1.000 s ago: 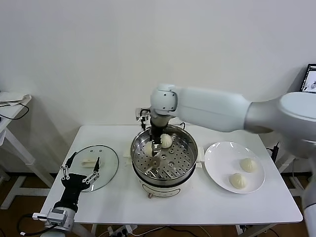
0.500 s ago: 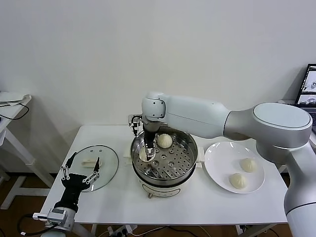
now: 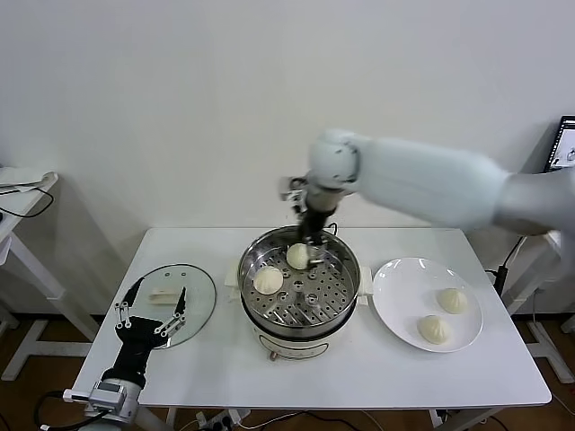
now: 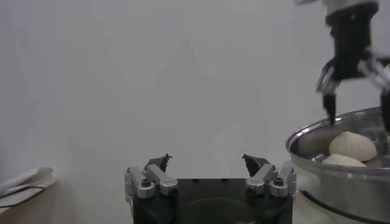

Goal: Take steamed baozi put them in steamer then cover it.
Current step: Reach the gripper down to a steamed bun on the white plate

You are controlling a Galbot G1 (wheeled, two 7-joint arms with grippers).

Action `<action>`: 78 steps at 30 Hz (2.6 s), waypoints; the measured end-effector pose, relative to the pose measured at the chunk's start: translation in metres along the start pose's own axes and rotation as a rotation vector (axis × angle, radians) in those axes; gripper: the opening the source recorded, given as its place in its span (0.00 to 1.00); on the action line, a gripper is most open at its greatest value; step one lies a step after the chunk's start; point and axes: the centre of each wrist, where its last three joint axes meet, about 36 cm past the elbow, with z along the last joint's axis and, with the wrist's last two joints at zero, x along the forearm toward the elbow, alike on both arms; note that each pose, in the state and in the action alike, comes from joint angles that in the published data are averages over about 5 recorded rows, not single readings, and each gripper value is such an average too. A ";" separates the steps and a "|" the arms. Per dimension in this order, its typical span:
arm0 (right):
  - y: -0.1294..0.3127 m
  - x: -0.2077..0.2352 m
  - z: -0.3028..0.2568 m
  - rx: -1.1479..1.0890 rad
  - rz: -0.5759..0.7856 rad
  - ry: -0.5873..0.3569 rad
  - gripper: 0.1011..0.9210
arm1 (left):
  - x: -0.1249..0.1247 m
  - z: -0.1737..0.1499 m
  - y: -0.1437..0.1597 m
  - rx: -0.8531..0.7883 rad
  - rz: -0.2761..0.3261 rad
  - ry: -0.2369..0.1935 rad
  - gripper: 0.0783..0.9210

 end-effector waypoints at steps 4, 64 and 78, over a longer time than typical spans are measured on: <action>0.020 0.011 0.059 -0.038 0.002 0.000 0.88 | 0.002 -0.001 -0.002 -0.003 0.004 0.001 0.88; 0.119 -0.180 0.278 -0.270 -0.059 0.127 0.72 | 0.004 0.001 -0.014 -0.004 0.008 0.009 0.88; 0.115 -0.153 0.280 -0.264 -0.050 0.115 0.69 | 0.004 0.002 -0.014 -0.007 0.008 0.011 0.88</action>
